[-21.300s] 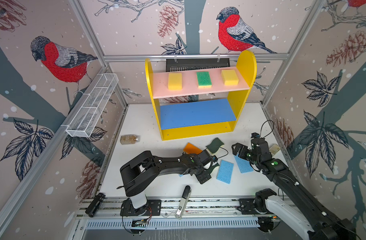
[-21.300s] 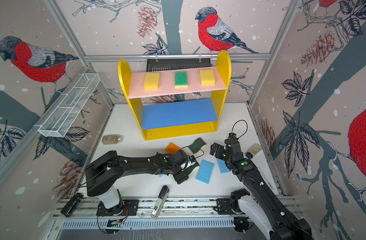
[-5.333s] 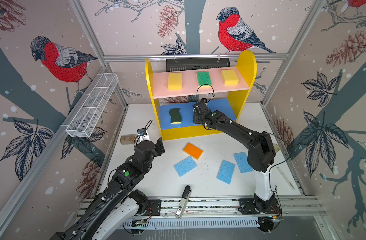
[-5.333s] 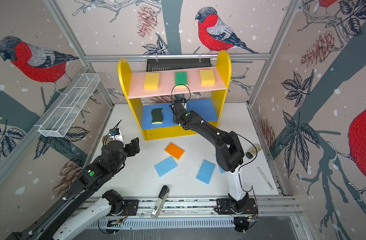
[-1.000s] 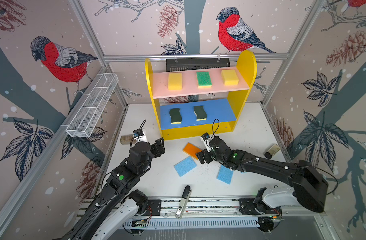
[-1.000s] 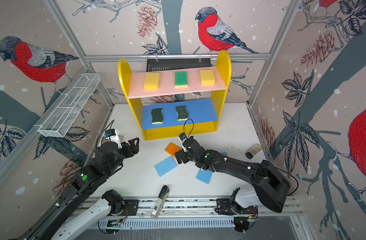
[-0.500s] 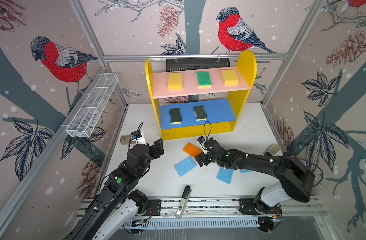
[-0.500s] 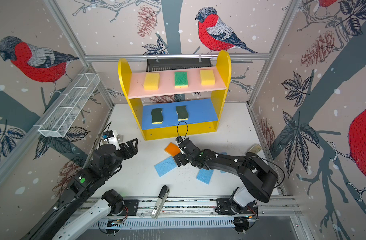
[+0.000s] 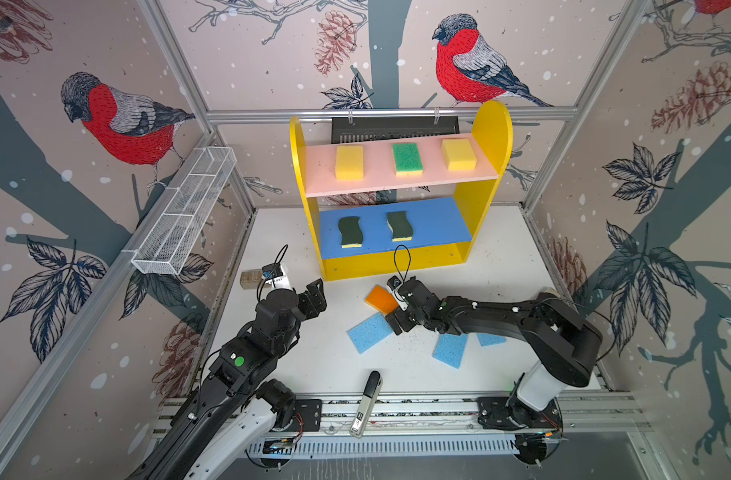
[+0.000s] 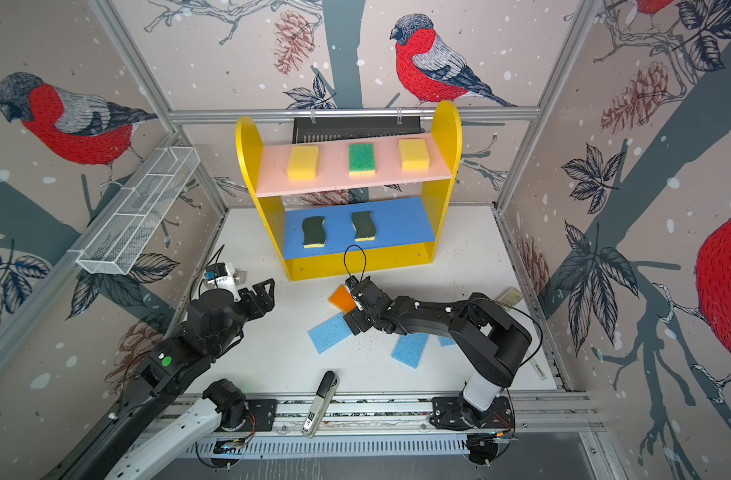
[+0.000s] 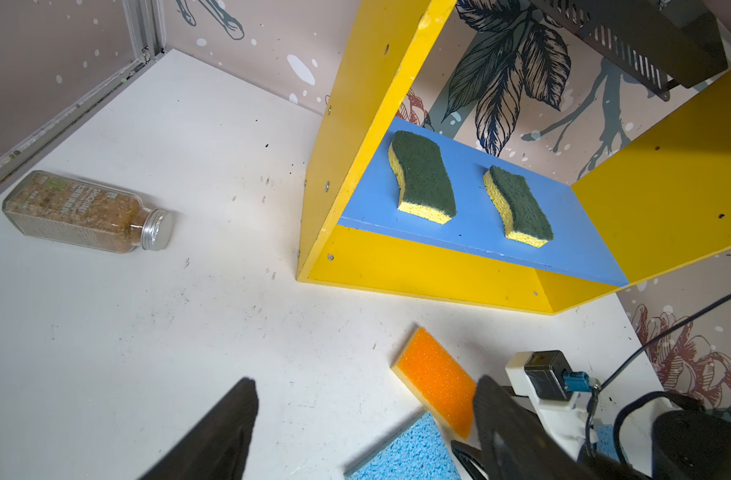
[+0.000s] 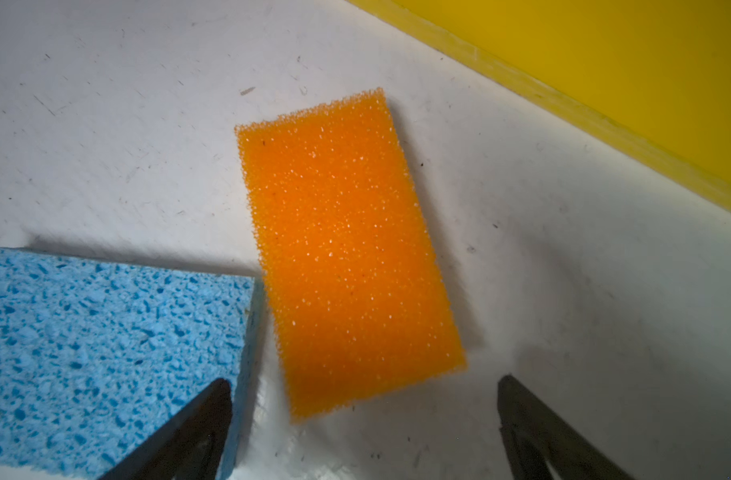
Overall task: Place and organize the cleaning sponges onto the shelf
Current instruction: 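Lower the right gripper, close it on the orange sponge and lift, then lift the orange sponge with the right gripper toward the shelf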
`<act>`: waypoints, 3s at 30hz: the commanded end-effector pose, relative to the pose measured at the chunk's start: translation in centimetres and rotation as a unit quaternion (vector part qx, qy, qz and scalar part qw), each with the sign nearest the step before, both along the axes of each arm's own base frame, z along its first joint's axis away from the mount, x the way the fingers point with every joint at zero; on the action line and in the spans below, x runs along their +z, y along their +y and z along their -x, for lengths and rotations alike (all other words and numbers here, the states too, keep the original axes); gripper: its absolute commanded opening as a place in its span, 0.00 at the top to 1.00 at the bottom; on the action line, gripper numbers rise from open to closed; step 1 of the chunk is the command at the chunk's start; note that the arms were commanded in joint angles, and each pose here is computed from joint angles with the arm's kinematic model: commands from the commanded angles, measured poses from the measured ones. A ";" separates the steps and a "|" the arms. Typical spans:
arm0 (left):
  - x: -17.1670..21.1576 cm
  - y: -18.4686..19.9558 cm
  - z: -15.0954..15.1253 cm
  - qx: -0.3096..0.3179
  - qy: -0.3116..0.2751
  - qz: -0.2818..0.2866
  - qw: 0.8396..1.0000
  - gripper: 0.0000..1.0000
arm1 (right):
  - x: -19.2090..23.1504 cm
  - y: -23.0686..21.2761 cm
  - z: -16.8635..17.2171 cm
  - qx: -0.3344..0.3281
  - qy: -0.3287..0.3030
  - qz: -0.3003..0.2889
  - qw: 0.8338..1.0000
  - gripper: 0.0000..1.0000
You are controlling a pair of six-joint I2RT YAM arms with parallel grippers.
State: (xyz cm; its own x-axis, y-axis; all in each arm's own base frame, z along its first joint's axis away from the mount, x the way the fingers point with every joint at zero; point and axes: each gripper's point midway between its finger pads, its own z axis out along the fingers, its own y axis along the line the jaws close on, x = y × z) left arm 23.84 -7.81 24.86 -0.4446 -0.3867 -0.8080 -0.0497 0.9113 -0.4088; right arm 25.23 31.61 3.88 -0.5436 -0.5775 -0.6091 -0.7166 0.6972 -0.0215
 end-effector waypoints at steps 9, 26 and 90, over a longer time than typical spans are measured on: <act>-0.4 -0.2 -0.5 0.002 0.002 -0.006 1.000 0.18 | -0.1 0.3 -1.8 -0.001 -0.018 0.005 1.000 0.00; -0.9 -0.4 -0.8 0.002 0.006 -0.006 1.000 0.18 | -1.6 1.2 -2.7 0.027 0.001 0.018 0.999 0.02; -0.8 -0.8 -0.5 -0.001 0.010 0.022 1.000 0.18 | -3.2 -4.3 -0.8 -0.243 0.133 0.006 0.961 0.15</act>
